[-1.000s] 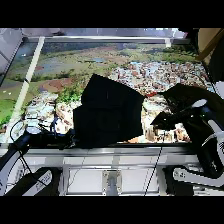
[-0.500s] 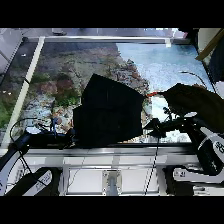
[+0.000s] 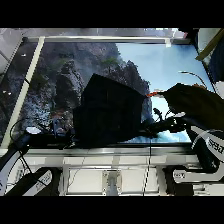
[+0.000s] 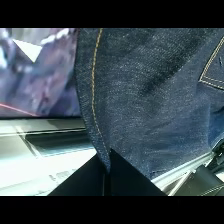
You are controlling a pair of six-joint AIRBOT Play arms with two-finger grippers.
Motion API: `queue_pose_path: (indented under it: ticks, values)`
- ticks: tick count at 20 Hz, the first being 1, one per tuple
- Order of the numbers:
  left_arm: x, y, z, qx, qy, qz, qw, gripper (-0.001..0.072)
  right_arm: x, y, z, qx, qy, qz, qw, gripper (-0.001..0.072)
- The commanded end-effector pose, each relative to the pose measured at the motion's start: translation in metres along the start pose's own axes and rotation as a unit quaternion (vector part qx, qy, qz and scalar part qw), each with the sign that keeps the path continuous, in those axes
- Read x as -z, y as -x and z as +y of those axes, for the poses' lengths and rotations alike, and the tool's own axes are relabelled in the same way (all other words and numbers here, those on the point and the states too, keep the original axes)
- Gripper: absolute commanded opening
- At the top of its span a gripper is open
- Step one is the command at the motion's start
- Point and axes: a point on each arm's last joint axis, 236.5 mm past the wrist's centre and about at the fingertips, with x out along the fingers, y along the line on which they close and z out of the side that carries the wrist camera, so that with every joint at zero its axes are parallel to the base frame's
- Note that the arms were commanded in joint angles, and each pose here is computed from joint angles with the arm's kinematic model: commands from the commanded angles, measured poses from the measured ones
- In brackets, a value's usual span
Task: Fold the clothes and pants, and hang the long-sleeved shirts on hangers.
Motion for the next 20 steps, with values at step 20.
queue_pose_path:
  ticks: [20]
  values:
    - [0.089,0.380,-0.323,0.078,-0.433,-0.488,0.754,0.0016,0.160,0.227,0.336,-0.106,0.303,-0.172,0.931,0.0021]
